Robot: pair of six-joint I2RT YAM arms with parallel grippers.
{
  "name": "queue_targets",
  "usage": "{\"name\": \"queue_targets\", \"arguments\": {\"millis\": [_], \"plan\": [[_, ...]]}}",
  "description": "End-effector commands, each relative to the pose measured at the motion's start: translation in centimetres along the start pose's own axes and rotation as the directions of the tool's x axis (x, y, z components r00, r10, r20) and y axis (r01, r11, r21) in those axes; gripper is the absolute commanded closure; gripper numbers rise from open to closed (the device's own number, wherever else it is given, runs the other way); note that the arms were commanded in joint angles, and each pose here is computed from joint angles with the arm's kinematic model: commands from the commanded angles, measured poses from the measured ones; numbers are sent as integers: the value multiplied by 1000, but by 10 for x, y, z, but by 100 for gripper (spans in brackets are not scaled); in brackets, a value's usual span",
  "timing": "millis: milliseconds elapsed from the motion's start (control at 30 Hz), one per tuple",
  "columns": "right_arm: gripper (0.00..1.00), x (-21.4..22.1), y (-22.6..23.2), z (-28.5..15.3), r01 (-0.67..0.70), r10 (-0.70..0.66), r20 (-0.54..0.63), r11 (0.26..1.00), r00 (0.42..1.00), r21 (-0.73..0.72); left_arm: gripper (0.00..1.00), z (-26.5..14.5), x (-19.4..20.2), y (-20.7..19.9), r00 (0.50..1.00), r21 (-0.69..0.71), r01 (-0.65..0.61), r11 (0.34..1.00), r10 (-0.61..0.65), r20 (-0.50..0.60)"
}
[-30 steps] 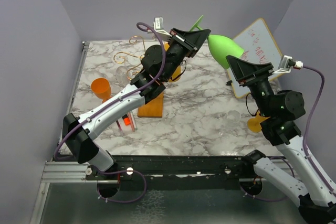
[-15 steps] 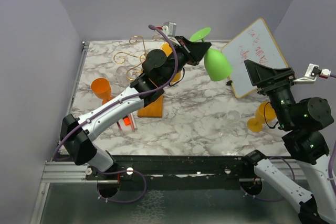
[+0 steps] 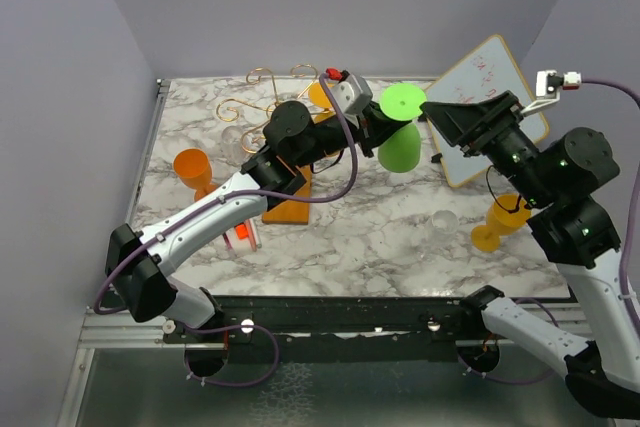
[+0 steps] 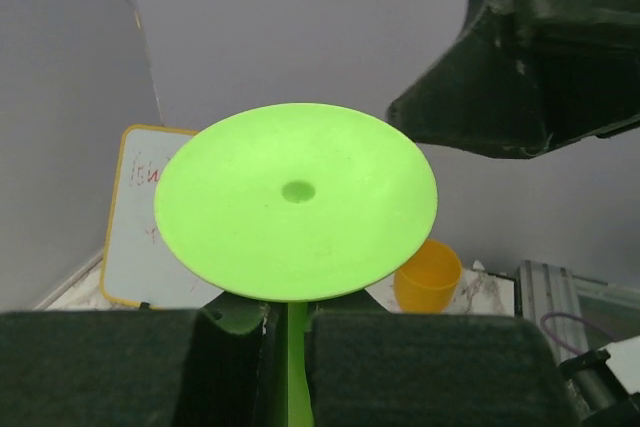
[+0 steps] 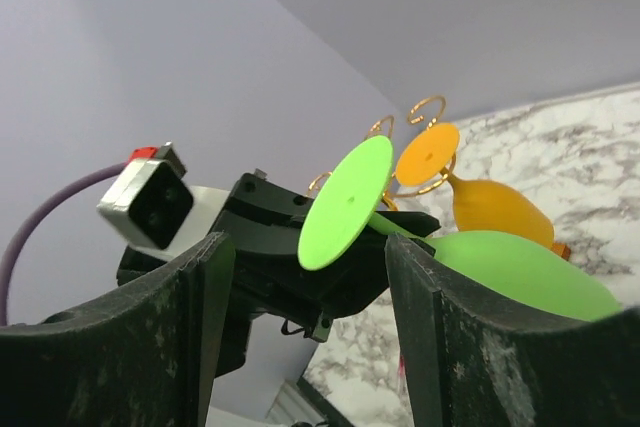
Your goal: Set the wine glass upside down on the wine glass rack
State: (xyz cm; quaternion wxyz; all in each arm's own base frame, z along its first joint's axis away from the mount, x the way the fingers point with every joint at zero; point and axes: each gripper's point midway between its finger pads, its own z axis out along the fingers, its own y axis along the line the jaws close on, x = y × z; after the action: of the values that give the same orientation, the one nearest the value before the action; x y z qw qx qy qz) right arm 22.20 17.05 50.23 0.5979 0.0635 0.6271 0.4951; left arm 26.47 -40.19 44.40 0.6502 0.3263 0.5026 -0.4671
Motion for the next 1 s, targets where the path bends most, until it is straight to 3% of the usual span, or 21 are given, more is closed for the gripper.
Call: {"name": "queue_targets", "arguments": {"millis": [0, 267, 633, 700, 767, 900, 967], "plan": [[34, 22, -15, 2, -66, 71, -82, 996, 994, 62, 100, -7, -8, -24, 988, 146, -152, 978, 150, 28], [39, 38, -24, 15, -131, 141, -129, 988, 982, 81, 100, -13, -1, -26, 980, 164, -201, 966, 200, 23], [73, 49, -22, 17, -221, 231, -166, 972, 959, 76, 99, -19, 1, -31, 980, 187, -199, 962, 198, 22], [83, 52, -22, 19, -239, 250, -176, 968, 952, 83, 93, -19, 0, -30, 985, 170, -174, 970, 174, 17], [98, 53, -23, 21, -240, 251, -179, 967, 951, 81, 78, -20, -1, -30, 992, 159, -128, 979, 128, 11], [99, 48, -27, 20, -218, 229, -143, 972, 963, 89, 39, -23, -3, -37, 1000, 158, 22, 987, -21, -10], [99, 43, -28, 16, -210, 220, -116, 974, 969, 87, 30, -26, -4, -45, 992, 172, 130, 976, -126, -29]]}}
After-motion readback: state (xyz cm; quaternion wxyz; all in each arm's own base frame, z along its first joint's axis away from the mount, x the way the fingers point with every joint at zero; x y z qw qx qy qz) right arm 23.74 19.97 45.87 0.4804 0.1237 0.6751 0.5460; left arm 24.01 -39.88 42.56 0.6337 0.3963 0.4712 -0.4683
